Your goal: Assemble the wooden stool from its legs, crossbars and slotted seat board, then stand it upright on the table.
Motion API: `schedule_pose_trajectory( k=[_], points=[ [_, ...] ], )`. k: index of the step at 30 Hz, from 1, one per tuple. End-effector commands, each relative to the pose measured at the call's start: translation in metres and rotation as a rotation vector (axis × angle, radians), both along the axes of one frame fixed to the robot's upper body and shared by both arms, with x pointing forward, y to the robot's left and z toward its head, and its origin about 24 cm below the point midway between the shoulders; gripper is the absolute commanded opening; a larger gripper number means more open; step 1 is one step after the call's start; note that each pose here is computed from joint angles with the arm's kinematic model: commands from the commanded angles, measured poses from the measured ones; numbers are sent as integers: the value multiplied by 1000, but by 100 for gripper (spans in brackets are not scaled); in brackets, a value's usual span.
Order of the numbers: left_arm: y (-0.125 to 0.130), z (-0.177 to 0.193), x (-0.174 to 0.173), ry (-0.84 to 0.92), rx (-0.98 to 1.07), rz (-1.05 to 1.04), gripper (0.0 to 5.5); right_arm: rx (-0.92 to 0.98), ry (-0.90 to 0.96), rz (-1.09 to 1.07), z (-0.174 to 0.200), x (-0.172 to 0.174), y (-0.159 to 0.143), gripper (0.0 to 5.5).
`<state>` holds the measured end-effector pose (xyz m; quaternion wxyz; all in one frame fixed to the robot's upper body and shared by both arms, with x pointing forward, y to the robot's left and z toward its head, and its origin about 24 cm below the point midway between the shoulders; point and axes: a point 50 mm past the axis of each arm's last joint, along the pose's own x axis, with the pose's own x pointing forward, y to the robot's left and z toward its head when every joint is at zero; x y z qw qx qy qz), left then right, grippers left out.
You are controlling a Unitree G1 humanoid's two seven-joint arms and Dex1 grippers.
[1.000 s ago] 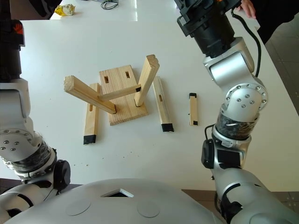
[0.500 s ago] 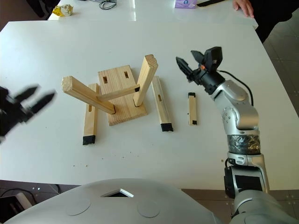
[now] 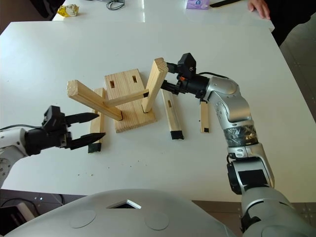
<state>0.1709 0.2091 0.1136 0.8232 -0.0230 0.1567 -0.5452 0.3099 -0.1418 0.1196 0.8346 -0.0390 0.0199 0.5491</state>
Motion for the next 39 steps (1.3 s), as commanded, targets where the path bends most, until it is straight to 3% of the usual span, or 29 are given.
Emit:
schedule_pose_trajectory(
  k=[1,5,11,21,27,30,35,39],
  points=[
    [-15,-20,-6,56,27,-56,391,-6,-10,122,9,11,11,303],
    [-21,-26,3,30,15,-30,391,-17,12,244,9,11,16,303],
    [-9,-34,30,-21,70,40,391,-40,32,358,3,-3,18,303],
    [1,-45,42,-34,120,50,391,88,103,454,-4,-53,51,303],
    [4,-46,52,-64,141,75,391,111,165,390,-11,-63,52,303],
    [10,-43,50,-81,132,134,391,87,123,253,-7,-46,35,303],
    [17,-34,34,-90,100,249,391,-159,-43,-65,-17,0,0,303],
    [10,-35,17,-60,93,272,391,-342,-105,-200,-42,17,-8,303]
  ],
)
